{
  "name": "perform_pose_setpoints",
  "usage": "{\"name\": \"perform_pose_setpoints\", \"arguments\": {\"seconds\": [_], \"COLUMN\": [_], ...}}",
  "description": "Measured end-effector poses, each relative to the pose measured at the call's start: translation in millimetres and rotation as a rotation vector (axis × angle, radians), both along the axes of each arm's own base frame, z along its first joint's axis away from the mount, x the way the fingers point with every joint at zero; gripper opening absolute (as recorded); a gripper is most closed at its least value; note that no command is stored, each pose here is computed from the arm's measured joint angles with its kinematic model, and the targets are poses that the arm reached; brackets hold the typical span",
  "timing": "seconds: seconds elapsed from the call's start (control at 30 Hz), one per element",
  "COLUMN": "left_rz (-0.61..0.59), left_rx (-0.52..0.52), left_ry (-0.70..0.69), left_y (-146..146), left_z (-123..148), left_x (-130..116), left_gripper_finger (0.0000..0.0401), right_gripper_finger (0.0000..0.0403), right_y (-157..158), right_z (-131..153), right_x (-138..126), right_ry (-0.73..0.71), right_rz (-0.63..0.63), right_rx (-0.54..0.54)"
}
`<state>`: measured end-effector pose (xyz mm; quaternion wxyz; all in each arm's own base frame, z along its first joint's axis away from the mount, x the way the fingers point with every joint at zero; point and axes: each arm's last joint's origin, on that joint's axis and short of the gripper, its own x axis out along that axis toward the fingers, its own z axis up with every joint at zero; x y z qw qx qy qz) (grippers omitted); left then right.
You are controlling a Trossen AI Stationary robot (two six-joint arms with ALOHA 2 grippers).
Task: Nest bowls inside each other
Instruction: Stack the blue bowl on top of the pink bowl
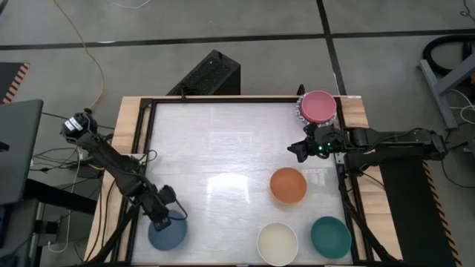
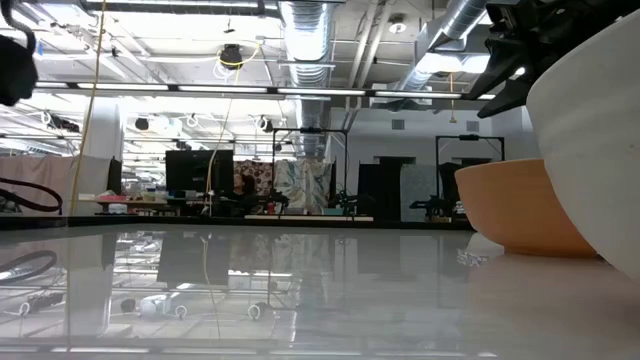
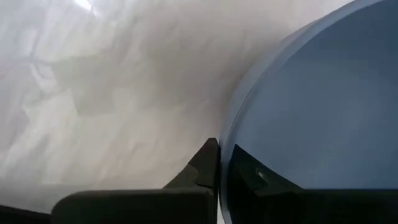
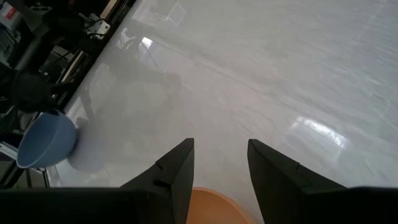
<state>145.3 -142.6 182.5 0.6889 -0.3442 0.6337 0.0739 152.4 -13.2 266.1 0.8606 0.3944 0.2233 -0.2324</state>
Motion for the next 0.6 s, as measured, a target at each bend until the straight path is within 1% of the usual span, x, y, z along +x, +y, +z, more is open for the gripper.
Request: {"name": "perform_pose_setpoints", "arguments": {"seconds": [0.13,0.37,0.5,0.6], "left_rz": [0.095,0.235,0.333,0.421], "left_rx": [-0.015,-0.064,-0.083,-0.071], "left_ry": [0.021,0.031,-0.020,-0.086], "left_y": [3.8,14.5,27.1,40.6], "left_z": [1.2,8.1,17.5,26.2], "left_x": [2.4,7.1,10.0,10.6], "left_gripper_finger": [0.0000,0.0000,0.0000,0.0000], "right_gripper_finger": [0.0171,0.0171,0.0171,0.0171], "right_y": [0.0,-0.4,-0.3,-0.3], "right_z": [0.0,0.0,-0.1,-0.2], "right_x": [0.0,0.0,-0.1,-0.3], "right_ry": [0.000,-0.011,-0.018,-0.019], "right_rz": [0.000,-0.030,-0.049,-0.059], "right_rx": [0.000,0.038,0.065,0.079]}}
